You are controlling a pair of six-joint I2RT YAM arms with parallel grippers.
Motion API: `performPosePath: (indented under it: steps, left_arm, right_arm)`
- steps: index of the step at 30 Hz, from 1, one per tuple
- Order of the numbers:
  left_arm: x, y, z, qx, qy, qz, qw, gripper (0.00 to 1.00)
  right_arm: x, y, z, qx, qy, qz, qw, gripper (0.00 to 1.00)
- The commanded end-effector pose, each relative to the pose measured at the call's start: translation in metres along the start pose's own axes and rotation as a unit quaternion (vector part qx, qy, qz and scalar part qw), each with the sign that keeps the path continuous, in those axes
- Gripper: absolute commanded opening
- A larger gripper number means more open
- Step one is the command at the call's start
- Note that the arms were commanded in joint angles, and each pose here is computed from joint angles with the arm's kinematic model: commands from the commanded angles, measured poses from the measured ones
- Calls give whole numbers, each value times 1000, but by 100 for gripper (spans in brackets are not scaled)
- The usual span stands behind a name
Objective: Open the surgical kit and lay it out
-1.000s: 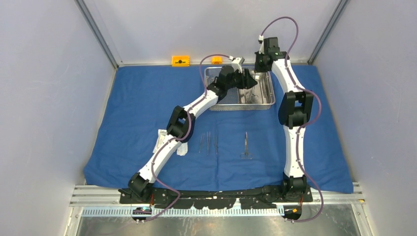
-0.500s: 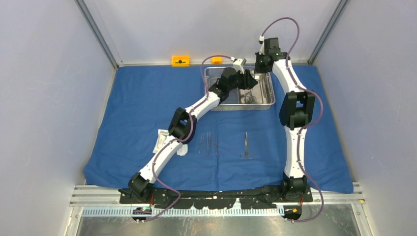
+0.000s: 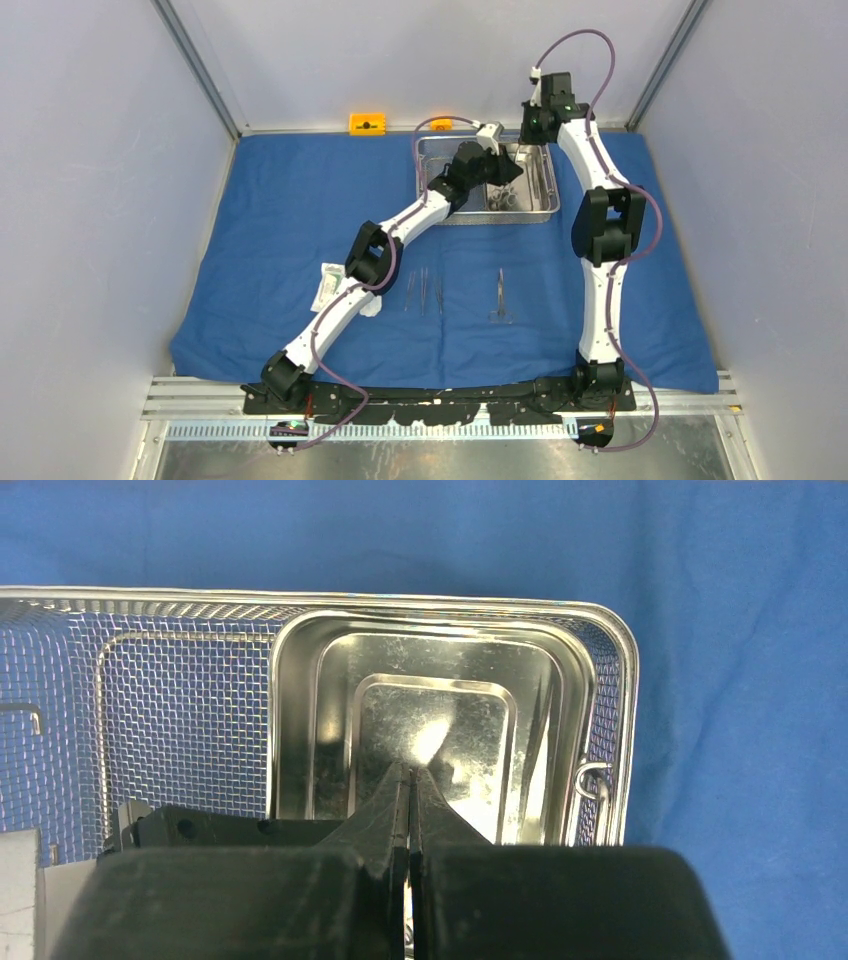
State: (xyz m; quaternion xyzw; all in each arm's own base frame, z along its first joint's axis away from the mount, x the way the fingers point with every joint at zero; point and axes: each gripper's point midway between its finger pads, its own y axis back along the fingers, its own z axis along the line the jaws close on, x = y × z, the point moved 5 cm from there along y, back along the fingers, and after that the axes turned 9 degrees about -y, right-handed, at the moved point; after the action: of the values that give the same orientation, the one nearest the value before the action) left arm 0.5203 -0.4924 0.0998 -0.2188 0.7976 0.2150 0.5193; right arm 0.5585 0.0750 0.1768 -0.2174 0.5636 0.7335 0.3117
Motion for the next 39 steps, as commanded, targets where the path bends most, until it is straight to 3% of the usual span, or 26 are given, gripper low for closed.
performPosePath:
  steps: [1,4,8,12,17,20,24,29,34,39]
  left_arm:
    - [-53,3,-22,28,-36,-59,997,0]
    - [-79,8,-33,51,-53,-84,994,0]
    - [-120,19,-55,80,-83,-120,986,0]
    - [-151,33,-68,88,-103,-125,983,0]
    - [-179,56,-79,104,-117,-102,982,0]
    - [-185,78,-94,136,-117,-55,982,0]
    - [-172,109,-104,161,-91,35,982,0]
    - [-163,151,-118,173,-73,105,977,0]
    - [-144,178,-116,143,-67,147,977,0]
    - [-123,194,-108,111,-57,174,977,0]
  right_arm:
    - [-36,41,15,-21,10,-62,998,0]
    - [-46,57,17,-27,10,-77,997,8]
    - [-63,88,16,-36,-3,-104,994,39]
    - [-67,124,18,-56,-18,-119,991,52]
    - [-59,165,22,-66,-23,-140,988,54]
    - [-53,183,25,-83,-35,-147,985,54]
    - [-40,199,35,-127,-54,-145,980,54]
    - [-15,206,48,-199,-72,-120,970,54]
    - [14,215,66,-301,-95,-84,945,55]
    - [28,225,74,-346,-104,-69,930,55]
